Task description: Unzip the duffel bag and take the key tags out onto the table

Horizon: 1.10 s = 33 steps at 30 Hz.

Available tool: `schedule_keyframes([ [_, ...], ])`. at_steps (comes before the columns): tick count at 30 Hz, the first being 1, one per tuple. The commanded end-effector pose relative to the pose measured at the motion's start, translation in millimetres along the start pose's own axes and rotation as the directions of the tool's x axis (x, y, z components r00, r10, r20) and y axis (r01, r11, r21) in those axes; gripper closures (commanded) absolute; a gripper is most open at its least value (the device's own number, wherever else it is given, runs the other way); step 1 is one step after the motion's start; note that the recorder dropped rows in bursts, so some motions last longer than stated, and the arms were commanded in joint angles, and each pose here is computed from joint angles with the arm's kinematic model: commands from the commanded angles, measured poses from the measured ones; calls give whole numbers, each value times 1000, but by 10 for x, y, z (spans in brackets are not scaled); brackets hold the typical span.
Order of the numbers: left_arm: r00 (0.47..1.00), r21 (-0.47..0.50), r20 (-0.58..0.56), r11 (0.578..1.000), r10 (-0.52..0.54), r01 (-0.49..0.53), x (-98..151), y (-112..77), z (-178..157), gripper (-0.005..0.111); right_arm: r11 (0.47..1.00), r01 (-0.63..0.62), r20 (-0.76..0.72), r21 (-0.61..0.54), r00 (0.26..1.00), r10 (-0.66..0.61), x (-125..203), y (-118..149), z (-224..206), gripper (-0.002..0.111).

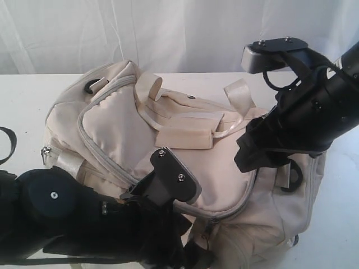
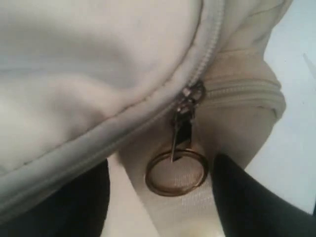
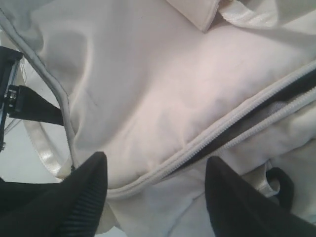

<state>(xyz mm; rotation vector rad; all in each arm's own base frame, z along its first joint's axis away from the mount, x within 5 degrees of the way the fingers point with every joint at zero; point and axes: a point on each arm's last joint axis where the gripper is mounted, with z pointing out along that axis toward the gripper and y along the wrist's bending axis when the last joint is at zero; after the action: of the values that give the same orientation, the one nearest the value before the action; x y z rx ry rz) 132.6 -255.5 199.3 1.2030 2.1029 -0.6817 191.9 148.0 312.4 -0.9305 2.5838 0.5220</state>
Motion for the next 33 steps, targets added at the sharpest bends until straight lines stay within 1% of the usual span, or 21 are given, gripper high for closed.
schedule_keyframes([
  [1,1000,19,0,1000,-14,14,-9,-33,-3,63,1000,-5,9,6,1000,5,40,-33,68,53],
  [2,1000,24,-3,1000,-14,14,-7,-38,-4,73,1000,-6,12,8,1000,6,42,-37,77,53],
  [4,1000,49,-8,999,-13,13,-14,-61,-6,83,1000,-7,17,9,1000,6,39,-39,80,53],
  [6,1000,83,-8,997,-10,11,-52,-95,-14,87,1000,-7,22,11,1000,6,35,-40,80,53],
  [12,1000,121,21,993,-1,-2,-119,-144,-117,87,1000,-12,2,9,1000,12,31,-57,137,53],
  [20,998,130,66,991,7,-15,-183,-170,-247,87,1000,-23,-37,6,999,23,29,-87,239,53],
  [23,998,146,62,989,16,-25,-179,-186,-260,87,1000,-24,-32,5,999,24,25,-87,239,53],
  [29,998,209,27,976,58,-63,-139,-244,-269,87,1000,-24,-32,5,999,24,25,-87,239,53],
  [33,997,214,24,974,67,-70,-133,-248,-270,87,1000,-24,-32,5,999,24,25,-87,239,53],
])
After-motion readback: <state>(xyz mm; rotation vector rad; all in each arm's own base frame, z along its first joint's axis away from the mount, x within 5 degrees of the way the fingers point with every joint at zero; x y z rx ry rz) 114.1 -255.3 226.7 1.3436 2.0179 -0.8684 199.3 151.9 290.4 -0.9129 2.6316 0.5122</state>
